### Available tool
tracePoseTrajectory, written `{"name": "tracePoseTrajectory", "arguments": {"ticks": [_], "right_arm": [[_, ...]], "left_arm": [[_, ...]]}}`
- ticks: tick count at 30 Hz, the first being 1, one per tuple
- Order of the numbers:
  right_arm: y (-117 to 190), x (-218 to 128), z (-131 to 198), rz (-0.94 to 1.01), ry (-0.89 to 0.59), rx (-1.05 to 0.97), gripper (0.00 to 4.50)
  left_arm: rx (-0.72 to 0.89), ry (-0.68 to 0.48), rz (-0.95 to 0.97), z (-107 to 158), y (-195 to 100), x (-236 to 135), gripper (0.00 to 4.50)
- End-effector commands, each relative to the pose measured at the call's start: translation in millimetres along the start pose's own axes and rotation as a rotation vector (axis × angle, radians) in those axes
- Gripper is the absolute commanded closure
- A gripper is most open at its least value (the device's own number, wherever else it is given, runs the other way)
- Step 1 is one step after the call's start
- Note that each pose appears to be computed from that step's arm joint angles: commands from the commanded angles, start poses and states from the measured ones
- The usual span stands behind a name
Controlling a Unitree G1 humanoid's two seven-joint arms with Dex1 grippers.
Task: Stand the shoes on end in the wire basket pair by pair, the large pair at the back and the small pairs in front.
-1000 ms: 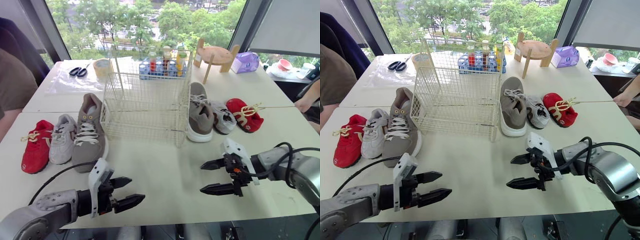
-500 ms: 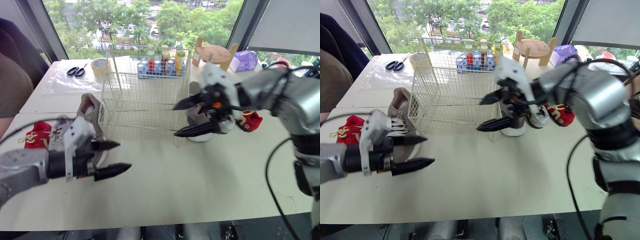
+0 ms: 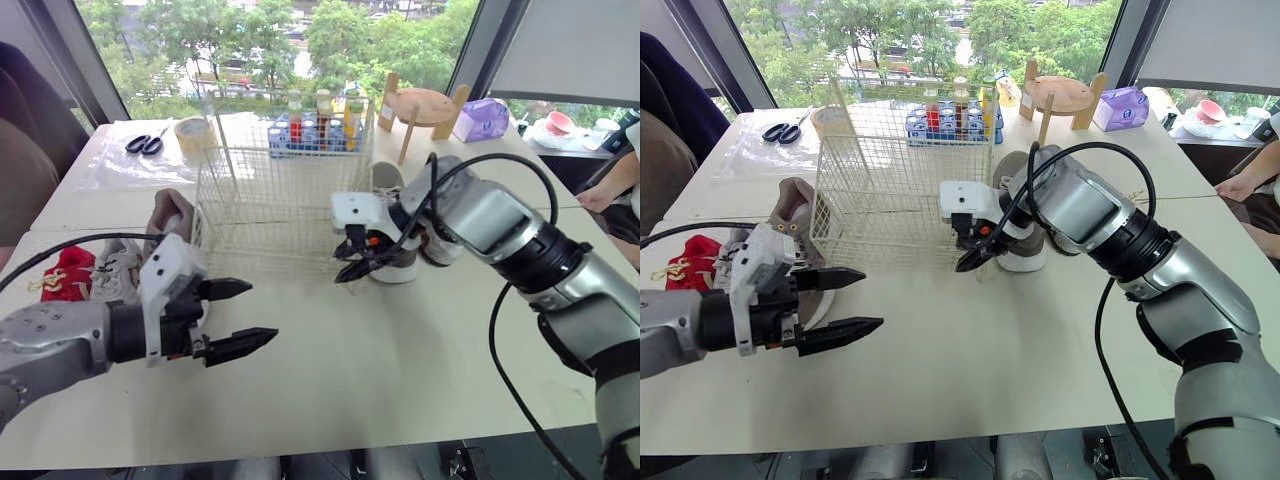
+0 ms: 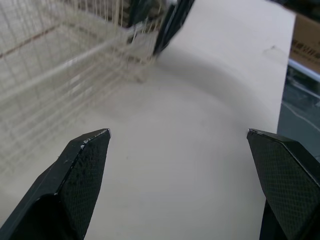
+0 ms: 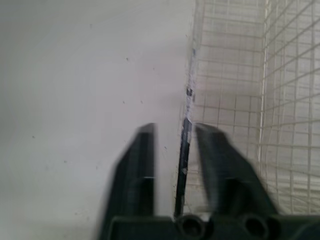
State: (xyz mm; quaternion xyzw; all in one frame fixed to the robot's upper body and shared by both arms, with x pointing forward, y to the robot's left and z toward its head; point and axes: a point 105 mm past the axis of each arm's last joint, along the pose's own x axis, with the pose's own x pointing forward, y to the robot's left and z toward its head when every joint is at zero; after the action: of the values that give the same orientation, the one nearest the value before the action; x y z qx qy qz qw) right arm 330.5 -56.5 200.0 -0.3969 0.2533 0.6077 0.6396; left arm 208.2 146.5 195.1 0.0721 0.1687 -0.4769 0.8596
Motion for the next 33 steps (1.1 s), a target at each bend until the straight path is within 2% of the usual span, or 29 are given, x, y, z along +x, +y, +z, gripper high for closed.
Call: {"name": "tracePoseTrajectory", "arguments": {"ticks": [1,5,8,10,12,20,23,26,28,30,32,33], "right_arm": [[-1,-3,6,-0.003,0.002,-0.026,4.43],[0,-5,8,-0.016,-0.008,-0.010,4.43],[-25,-7,14,-0.154,-0.048,0.019,4.43],[-34,-6,16,-0.197,-0.051,-0.063,4.43],[-36,-3,15,-0.188,-0.053,-0.136,4.43],[-34,-2,4,-0.138,-0.051,-0.163,4.43],[-31,-4,3,-0.123,-0.056,-0.153,3.52],[-29,-8,7,-0.134,-0.079,-0.124,1.92],[-32,-24,14,-0.180,-0.136,-0.083,0.94],[-34,-53,27,-0.246,-0.252,0.001,0.94],[-32,-69,33,-0.273,-0.317,0.052,0.94],[-30,-86,35,-0.312,-0.413,0.107,0.94]], "left_arm": [[0.055,-0.013,0.019,7,0,-5,0.00],[0.060,-0.014,0.015,7,0,-3,0.00],[0.062,-0.022,0.007,9,1,0,0.00],[0.064,-0.022,0.002,10,2,2,0.00],[0.067,-0.019,-0.003,10,3,4,0.00],[0.064,-0.012,-0.011,7,3,5,0.00],[0.064,-0.011,-0.011,7,4,5,0.00],[0.065,-0.012,-0.009,8,6,5,0.00],[0.058,-0.021,-0.007,8,7,4,0.00],[0.030,-0.042,-0.009,8,6,2,0.00],[0.007,-0.060,-0.011,8,6,-1,0.00],[-0.025,-0.095,-0.021,10,6,0,0.00]]}}
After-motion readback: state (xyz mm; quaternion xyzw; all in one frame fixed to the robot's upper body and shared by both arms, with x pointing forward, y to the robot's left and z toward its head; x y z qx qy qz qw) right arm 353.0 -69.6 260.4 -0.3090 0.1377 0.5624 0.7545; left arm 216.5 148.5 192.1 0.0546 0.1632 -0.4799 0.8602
